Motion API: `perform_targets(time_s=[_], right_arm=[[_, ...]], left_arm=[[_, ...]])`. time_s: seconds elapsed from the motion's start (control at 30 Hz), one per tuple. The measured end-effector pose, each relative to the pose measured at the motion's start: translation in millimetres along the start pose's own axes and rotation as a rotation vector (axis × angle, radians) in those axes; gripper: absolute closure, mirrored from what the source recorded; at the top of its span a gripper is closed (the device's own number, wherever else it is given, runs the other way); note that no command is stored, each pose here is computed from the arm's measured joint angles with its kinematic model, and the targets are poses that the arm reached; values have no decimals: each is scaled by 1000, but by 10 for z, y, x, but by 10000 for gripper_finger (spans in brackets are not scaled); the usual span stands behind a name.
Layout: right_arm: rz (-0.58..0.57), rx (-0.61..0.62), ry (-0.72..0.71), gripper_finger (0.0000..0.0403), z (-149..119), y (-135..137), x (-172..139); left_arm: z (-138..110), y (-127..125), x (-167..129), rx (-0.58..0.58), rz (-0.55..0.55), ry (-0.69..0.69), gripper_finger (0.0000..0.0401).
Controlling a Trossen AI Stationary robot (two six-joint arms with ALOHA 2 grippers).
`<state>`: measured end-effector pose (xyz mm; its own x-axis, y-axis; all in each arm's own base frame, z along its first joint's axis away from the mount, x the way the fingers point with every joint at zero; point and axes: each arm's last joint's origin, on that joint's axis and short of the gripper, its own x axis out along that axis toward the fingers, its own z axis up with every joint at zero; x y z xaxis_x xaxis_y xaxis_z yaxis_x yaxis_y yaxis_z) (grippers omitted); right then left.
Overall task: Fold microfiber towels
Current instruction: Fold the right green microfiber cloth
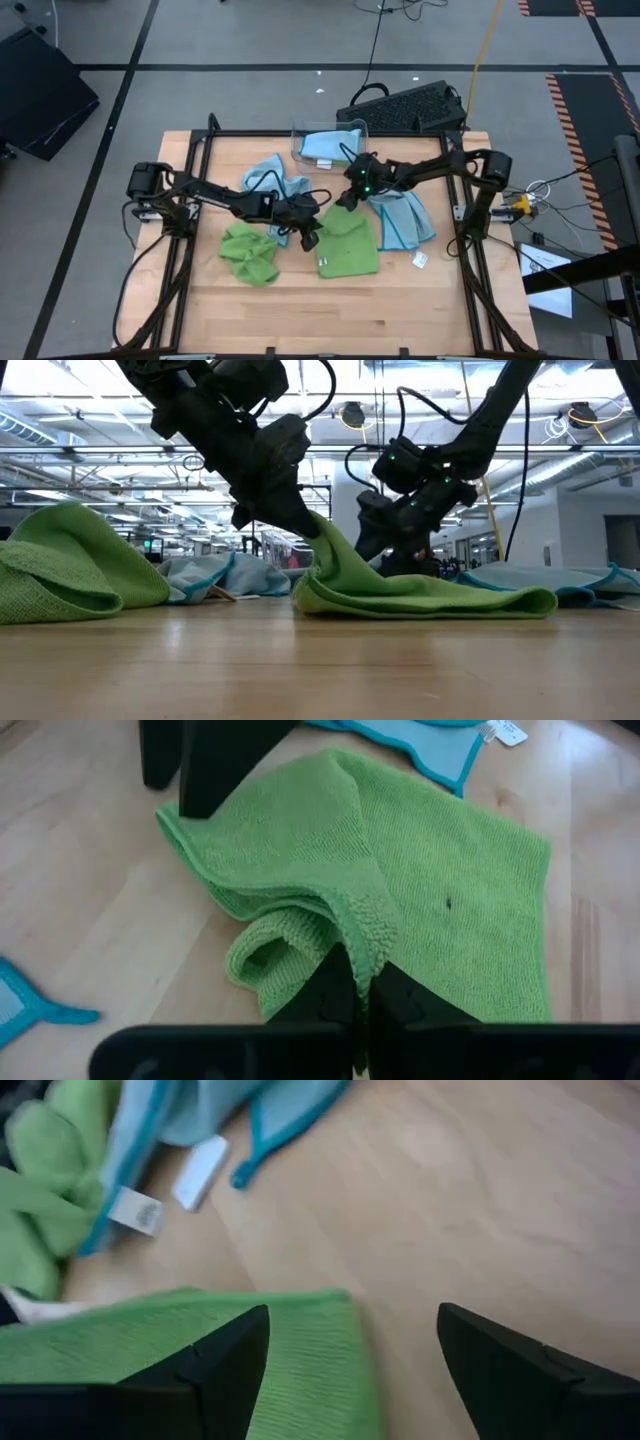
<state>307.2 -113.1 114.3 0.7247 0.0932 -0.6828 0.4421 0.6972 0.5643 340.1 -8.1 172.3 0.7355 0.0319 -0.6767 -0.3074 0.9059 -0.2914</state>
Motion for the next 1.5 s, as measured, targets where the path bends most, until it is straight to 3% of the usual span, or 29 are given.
perform_targets(time_s=[0.23,0.53,0.93,1.13,1.2,1.37,1.5], right_arm=[[12,-71,5,149,-32,28,64],[66,-233,49,229,-86,66,86],[99,-246,23,275,-89,18,200],[128,-218,21,370,-103,-12,283],[133,-217,16,394,-85,6,247],[135,-225,-13,398,13,66,43],[103,-297,-31,399,75,155,-180]], left_arm=[[0,-4,0,5,-1,-1,396],[-3,-3,0,15,-1,2,396],[-3,-3,0,15,0,1,398],[-9,-4,-1,10,1,7,398],[-14,-2,-1,7,4,12,398],[-34,9,-21,-34,17,38,398],[49,32,-114,-82,65,-29,397]])
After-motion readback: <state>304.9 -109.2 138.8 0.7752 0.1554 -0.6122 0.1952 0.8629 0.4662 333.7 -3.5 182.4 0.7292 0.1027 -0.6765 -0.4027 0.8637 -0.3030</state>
